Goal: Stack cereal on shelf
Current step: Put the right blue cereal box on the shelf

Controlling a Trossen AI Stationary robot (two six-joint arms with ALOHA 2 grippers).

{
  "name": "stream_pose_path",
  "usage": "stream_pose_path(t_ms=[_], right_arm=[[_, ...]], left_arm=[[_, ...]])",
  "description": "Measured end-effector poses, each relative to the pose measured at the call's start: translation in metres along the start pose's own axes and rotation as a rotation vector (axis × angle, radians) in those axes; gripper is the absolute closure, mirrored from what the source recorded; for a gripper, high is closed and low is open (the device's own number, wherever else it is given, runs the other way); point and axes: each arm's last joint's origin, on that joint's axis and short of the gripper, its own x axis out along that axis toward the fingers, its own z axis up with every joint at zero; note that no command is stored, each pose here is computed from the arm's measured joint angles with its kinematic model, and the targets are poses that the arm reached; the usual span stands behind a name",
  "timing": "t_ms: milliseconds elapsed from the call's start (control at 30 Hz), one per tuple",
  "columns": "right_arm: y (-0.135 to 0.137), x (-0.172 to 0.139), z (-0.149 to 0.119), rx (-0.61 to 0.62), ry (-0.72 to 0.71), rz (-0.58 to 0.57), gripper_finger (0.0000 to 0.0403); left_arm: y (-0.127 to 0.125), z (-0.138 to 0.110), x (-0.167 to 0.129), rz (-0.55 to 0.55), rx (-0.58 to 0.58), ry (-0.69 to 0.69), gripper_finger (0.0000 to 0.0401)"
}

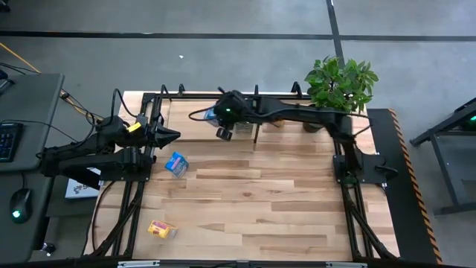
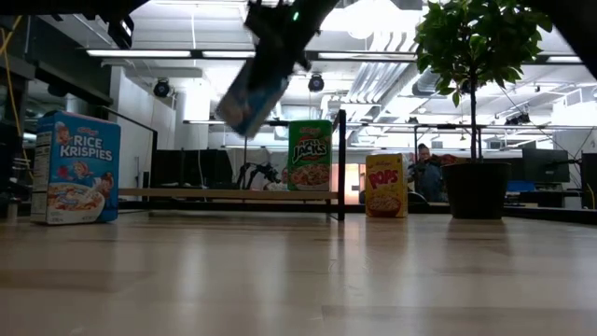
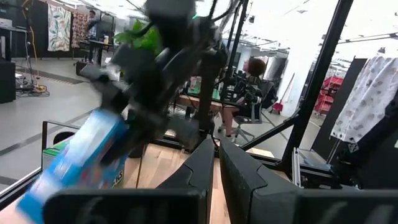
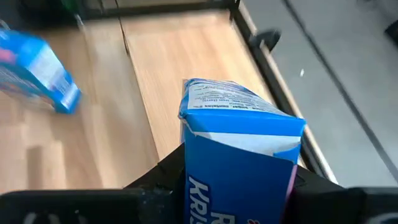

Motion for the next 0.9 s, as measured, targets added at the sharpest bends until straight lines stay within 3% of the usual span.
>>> stream_pose_path(t_ms=[300,567,733,900], right_arm=[[-0.007,0.048,-0.011,-0.024,0.173,-0.015,0.0279],[-0.015,0.052,-0.014,-0.014,0.202,-0.022,0.0279],[-0.017,0.053,-0.015,-0.033,0.204,0.049,0.0279],[-0.022,0.054,-0.016,-0.023,0.206,0.049,0.0263]], left_arm=[[0.000,0.000,0.000,0.002,0.000,0.000,0.0382],[0.000,0.000,0.000,0.002,0.005,0.000,0.0382],[0.000,-0.001,0.000,0.004,0.007,0.008,0.0382],[0.001,-0.002,0.000,0.007,0.005,0.024,0.0382]])
